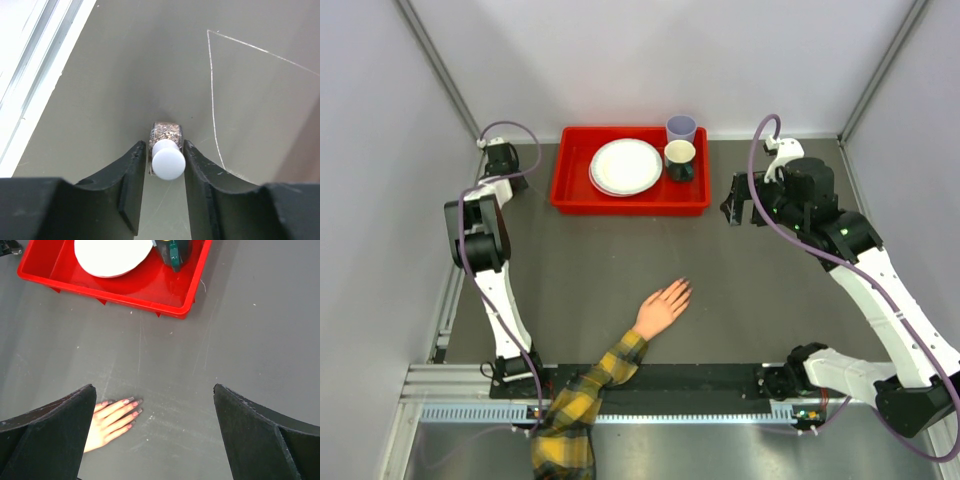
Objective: Paint the nails
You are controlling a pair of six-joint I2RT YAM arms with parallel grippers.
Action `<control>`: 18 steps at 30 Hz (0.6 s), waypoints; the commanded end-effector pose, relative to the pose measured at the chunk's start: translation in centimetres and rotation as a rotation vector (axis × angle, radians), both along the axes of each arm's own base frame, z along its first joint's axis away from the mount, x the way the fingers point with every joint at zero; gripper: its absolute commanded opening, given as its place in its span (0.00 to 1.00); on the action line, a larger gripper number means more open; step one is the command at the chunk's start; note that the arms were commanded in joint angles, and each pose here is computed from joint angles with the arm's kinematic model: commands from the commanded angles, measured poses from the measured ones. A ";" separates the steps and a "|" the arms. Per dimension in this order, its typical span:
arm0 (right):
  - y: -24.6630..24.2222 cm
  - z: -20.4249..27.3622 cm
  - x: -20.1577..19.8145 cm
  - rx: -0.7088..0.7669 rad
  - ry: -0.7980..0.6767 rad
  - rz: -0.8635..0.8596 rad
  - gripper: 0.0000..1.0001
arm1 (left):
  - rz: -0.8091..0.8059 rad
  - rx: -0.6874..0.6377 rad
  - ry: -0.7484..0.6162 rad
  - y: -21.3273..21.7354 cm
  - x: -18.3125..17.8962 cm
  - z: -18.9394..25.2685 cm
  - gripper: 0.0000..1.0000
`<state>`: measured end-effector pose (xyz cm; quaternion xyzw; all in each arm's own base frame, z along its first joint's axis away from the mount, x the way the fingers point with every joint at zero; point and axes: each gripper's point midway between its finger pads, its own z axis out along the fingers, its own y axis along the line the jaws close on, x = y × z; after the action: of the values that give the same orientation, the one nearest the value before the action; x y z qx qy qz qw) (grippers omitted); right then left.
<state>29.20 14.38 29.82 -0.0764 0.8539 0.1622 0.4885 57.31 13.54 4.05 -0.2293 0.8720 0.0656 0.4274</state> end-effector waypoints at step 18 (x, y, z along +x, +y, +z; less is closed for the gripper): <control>1.1 1.0 0.7 0.031 -0.016 0.044 0.99 | 0.016 0.064 -0.063 -0.7 -1.1 6.1 0.00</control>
<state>29.33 14.82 29.29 -0.0819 0.8580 0.1675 0.4786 57.11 13.24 4.05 -0.2077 0.8777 0.0904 0.4223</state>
